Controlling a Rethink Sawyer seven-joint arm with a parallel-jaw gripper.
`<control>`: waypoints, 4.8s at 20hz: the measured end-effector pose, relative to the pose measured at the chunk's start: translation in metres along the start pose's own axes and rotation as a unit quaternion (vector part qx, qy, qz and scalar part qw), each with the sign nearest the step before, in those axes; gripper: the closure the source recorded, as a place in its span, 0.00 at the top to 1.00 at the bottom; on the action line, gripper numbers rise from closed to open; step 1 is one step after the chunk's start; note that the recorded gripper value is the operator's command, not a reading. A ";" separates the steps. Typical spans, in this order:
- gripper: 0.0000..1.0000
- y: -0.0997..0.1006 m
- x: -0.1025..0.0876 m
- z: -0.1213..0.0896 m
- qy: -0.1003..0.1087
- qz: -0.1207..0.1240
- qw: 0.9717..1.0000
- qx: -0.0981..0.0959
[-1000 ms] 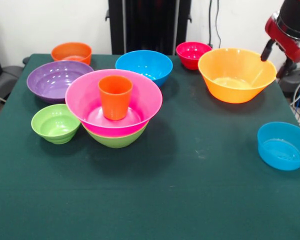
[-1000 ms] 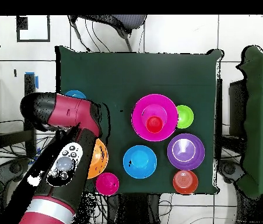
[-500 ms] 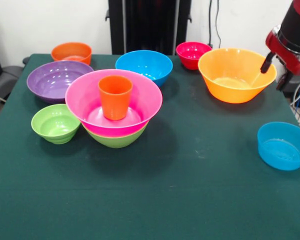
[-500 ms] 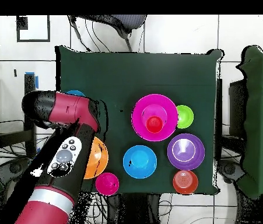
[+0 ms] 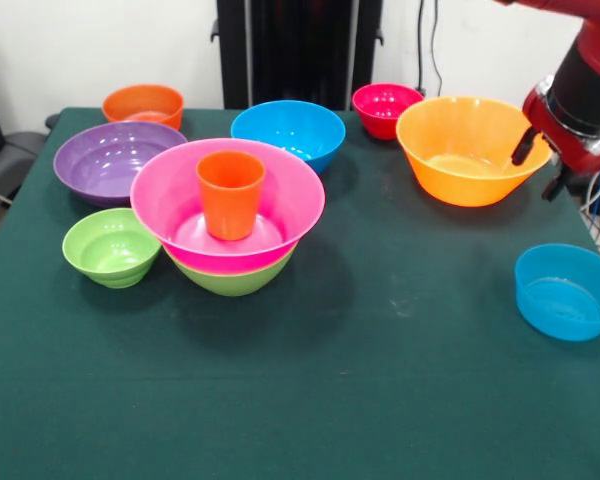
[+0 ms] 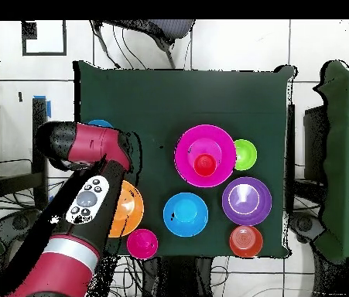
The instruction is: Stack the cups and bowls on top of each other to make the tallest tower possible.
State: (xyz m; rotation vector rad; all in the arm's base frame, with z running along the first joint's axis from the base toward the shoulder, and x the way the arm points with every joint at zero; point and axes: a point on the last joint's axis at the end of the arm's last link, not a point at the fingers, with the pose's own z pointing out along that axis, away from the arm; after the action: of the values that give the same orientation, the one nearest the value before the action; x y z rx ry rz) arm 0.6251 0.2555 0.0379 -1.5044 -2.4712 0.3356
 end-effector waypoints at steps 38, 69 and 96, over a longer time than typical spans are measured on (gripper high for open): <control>1.00 0.010 0.006 -0.003 -0.014 -0.042 0.998 0.041; 1.00 -0.039 -0.003 0.027 -0.014 -0.032 0.995 0.097; 1.00 -0.044 -0.020 0.021 -0.051 -0.020 0.998 0.035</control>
State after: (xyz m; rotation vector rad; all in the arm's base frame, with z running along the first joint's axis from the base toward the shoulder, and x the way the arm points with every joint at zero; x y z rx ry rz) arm 0.5907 0.2163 0.0304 -1.4430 -2.5354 0.4973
